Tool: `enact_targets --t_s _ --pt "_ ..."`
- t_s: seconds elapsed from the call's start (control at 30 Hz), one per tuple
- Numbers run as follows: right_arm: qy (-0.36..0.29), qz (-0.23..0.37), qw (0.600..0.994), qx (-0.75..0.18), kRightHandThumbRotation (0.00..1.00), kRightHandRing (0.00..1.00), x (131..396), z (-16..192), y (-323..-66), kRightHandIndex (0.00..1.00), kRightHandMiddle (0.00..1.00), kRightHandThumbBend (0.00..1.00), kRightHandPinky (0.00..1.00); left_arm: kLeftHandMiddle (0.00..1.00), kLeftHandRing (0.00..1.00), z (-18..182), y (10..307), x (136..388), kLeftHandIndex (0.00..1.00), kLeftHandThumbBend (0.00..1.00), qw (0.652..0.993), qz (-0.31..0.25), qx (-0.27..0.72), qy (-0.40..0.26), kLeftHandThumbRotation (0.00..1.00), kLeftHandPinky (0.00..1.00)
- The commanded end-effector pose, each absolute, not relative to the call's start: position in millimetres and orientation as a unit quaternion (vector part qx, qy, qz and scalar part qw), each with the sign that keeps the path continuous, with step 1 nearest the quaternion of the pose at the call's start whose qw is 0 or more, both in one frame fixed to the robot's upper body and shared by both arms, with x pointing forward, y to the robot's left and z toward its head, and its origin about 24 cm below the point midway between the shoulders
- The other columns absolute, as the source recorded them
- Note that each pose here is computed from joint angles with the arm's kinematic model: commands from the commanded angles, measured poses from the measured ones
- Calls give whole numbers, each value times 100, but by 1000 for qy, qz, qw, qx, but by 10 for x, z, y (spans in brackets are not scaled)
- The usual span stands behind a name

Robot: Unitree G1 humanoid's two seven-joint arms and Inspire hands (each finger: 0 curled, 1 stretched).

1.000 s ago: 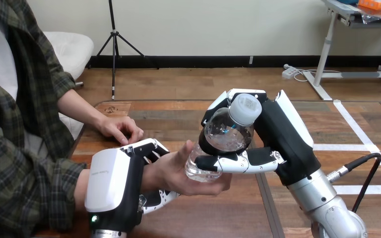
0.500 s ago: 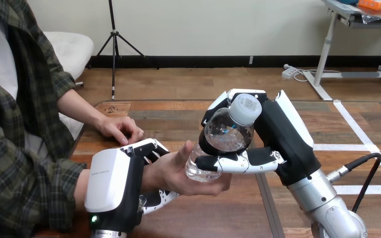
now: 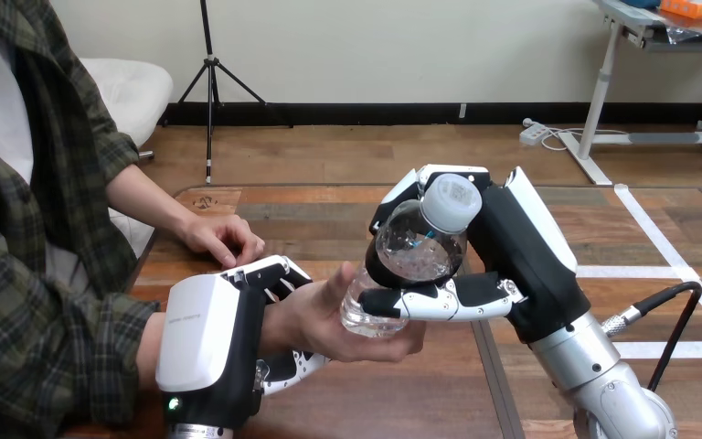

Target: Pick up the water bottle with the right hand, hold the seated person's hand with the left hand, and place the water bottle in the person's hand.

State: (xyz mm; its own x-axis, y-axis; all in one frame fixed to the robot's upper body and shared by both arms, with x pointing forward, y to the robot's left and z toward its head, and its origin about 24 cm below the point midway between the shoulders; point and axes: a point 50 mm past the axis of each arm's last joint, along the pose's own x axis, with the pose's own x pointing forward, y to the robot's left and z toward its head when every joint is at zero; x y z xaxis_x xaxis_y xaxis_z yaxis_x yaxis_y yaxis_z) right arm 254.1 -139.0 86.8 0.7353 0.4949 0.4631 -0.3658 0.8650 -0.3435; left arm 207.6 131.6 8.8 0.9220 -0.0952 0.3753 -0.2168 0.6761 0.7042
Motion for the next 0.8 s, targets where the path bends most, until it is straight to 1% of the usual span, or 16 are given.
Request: enact_targets --t_s 0.0,0.63,0.67,0.77 --pt "-319 229 914 -106 0 32 2583 1035 -1364 42 37 73 28 37 30 204 1164 2164 42 74 900 29 371 -228 0 24" --pt "-326 226 912 -102 0 33 2597 1039 -1354 43 38 71 29 37 30 207 1170 2165 42 75 898 33 372 -233 0 24" --pt "-326 227 912 -100 0 35 2597 1039 -1353 45 41 72 31 37 30 209 1170 2165 42 75 898 33 372 -233 0 24" --pt "-326 231 911 -100 0 40 2597 1039 -1353 48 45 72 34 37 30 211 1172 2165 42 75 898 32 372 -234 0 24"
